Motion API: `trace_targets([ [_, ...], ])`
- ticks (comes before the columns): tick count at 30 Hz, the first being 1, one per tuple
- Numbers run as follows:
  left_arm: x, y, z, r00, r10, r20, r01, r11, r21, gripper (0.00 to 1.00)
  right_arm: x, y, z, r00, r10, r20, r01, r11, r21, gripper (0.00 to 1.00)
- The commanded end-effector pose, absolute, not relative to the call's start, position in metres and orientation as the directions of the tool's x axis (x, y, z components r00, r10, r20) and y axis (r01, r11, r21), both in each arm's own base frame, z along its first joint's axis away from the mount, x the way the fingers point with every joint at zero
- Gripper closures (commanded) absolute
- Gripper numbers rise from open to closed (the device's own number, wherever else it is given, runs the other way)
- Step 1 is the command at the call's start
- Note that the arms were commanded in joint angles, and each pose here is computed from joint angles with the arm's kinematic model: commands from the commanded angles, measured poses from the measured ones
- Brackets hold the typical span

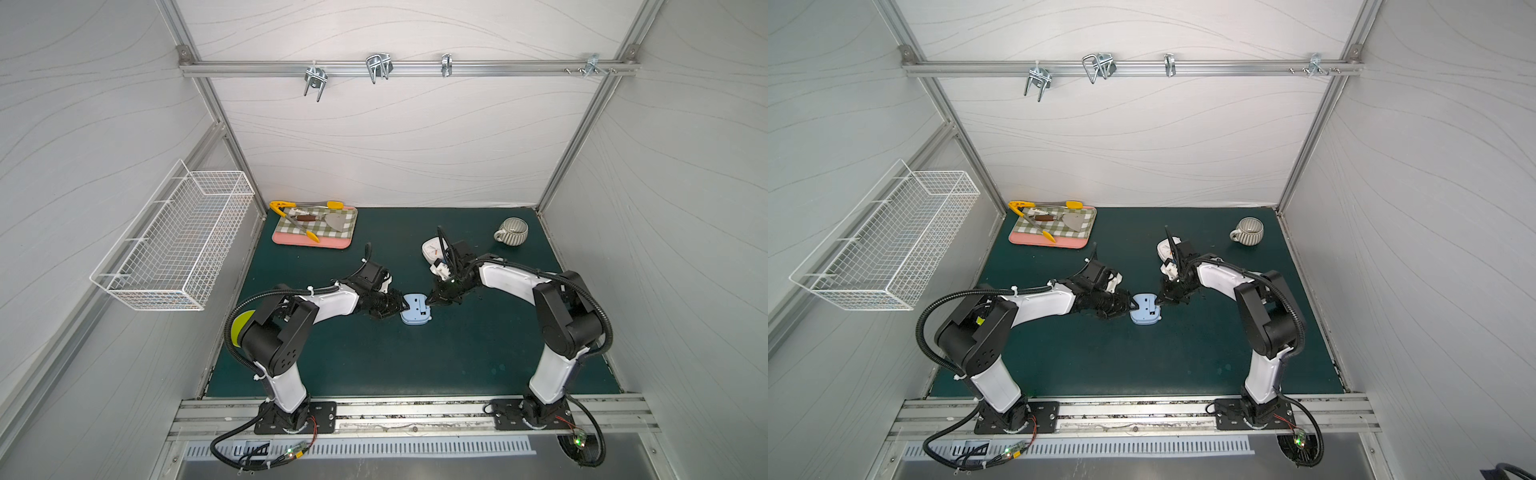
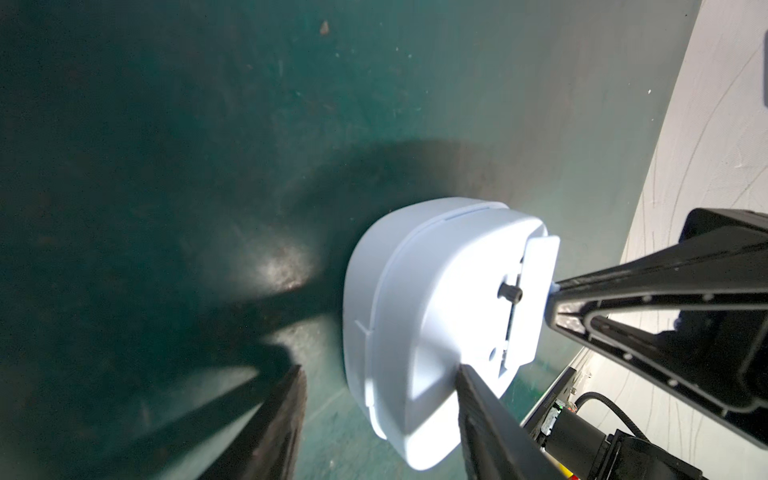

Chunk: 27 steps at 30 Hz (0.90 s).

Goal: Insert the battery into the alarm
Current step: Install the cover on the alarm.

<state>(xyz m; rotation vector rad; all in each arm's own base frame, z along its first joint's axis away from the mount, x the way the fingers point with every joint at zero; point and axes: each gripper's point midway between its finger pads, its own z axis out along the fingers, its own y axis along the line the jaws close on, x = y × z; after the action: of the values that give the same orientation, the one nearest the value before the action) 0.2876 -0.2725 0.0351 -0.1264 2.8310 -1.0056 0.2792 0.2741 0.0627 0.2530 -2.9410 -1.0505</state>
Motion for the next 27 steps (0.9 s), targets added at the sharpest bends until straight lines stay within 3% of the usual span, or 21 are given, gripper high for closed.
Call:
trace_targets([
  [1, 0.2944, -0.2791, 0.0391, -0.988, -0.112, -0.110, -0.016, 0.770, -0.638, 0.41, 0.2638, 0.2635, 0.0516, -0.983, -0.183, -0.021, -0.161, 0.802, 0.576, 1.00],
  [27, 0.2929, -0.2819, 0.0401, -0.990, -0.104, -0.096, -0.018, 0.761, -0.648, 0.42, 0.2586, 0.2676, 0.0472, -0.985, -0.170, -0.016, -0.149, 0.807, 0.571, 1.00],
])
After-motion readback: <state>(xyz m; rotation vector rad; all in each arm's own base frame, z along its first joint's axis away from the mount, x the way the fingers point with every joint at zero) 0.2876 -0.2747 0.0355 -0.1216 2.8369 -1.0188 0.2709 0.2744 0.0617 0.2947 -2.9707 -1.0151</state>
